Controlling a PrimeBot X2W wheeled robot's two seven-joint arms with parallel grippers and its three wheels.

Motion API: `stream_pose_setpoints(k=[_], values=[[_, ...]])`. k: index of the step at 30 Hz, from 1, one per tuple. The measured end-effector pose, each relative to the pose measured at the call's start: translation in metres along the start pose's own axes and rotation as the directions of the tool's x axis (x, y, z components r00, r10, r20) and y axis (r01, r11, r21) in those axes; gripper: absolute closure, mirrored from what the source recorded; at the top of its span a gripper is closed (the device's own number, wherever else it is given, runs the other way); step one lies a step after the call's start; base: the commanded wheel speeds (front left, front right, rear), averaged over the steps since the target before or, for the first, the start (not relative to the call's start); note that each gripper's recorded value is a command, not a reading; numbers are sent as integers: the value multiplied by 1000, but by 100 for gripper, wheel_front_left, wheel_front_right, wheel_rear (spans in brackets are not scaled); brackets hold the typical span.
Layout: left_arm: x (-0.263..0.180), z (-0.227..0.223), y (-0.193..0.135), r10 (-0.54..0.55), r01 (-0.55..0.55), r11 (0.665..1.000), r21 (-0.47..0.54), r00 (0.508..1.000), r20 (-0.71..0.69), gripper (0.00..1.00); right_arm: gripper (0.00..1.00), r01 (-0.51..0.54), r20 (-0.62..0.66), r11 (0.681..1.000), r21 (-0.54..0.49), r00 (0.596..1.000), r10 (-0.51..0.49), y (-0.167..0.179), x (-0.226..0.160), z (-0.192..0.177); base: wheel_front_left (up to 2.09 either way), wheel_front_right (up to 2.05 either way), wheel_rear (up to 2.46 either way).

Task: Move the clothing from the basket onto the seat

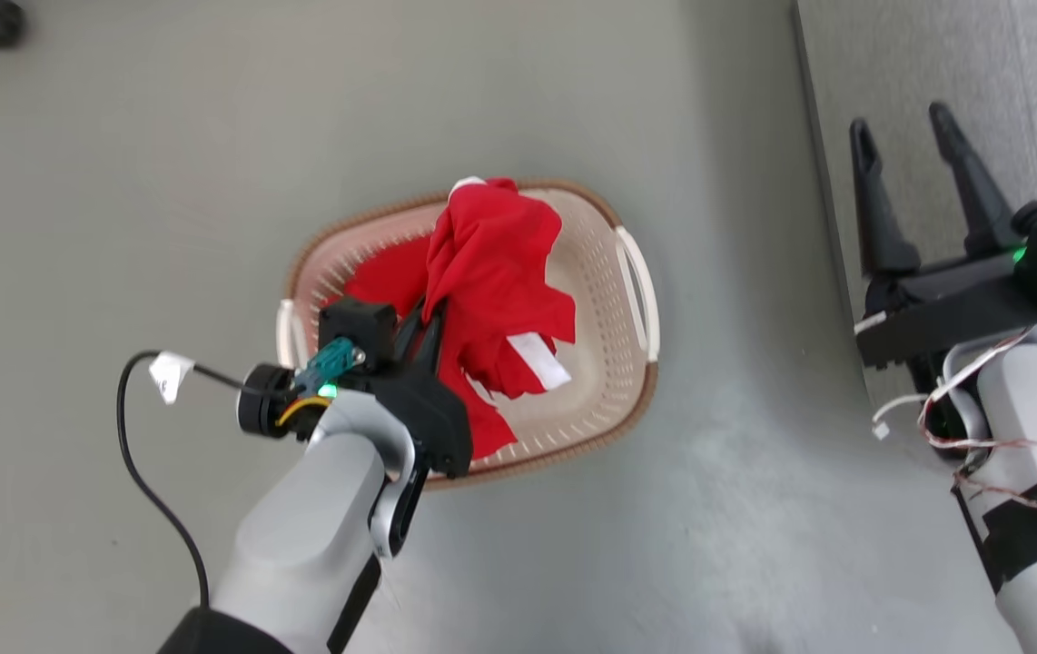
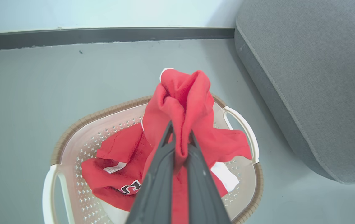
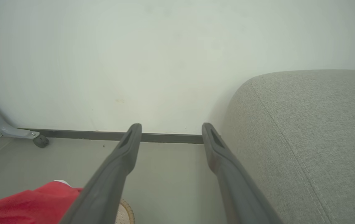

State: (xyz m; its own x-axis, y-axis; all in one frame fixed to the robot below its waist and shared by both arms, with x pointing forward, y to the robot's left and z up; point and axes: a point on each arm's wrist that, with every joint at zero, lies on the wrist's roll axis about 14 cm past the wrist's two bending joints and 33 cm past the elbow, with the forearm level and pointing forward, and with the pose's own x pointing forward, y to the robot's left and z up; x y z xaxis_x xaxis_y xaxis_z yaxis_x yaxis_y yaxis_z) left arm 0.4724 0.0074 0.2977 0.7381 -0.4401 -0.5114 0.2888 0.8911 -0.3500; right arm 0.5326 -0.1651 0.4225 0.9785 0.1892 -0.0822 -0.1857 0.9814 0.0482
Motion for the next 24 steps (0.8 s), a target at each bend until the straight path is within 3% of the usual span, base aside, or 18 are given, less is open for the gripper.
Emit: stream_pose_setpoints(k=[16,24], values=[[-79,42,13,131,-116,988,-98,977,166,100,0,-54,18,997,52,998,53,42,-39,26,0,0,0],[-117,86,9,125,-110,992,-64,937,326,100,0,-94,59,993,72,994,90,67,-57,46,0,0,0]])
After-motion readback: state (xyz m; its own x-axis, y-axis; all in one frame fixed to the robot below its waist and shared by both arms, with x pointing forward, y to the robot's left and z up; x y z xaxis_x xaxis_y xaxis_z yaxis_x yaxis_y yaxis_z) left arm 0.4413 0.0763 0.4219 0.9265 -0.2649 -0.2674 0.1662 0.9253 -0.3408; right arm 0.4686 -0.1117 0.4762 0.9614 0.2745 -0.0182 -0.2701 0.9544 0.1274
